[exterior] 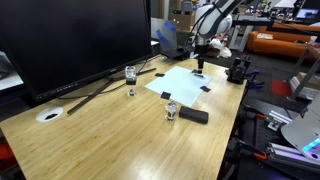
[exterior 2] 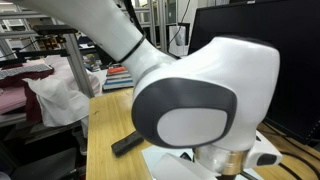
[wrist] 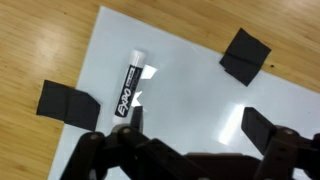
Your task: Use the marker to draw an asterisk on the whiteboard
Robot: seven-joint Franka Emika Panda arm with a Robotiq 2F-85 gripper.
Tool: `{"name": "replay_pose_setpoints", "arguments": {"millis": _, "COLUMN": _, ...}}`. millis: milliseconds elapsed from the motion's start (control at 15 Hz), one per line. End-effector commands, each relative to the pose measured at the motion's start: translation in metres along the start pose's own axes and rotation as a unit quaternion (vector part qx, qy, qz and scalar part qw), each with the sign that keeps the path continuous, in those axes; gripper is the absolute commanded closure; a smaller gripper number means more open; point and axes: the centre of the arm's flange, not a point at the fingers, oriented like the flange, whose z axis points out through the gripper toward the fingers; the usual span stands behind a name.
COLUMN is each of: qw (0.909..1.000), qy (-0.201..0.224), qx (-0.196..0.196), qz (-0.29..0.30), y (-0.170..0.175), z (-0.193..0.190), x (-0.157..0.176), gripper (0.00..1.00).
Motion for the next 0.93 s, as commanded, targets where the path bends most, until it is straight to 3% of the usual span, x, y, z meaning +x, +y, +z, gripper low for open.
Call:
{"name": "replay_pose_setpoints", "arguments": {"millis": 0, "qw": 0.9999, "qy": -0.006, "qx": -0.016, "qz": -0.002, "y": 0.017, "z": 0.018, "x": 0.007, "gripper": 0.00}}
{"name": "replay_pose_setpoints", "arguments": {"millis": 867, "qw": 0.9989, "qy": 0.001, "qx": 0.011, "qz": 0.045, "y": 0.073, "z": 0.063, "x": 0.014, "gripper": 0.00}}
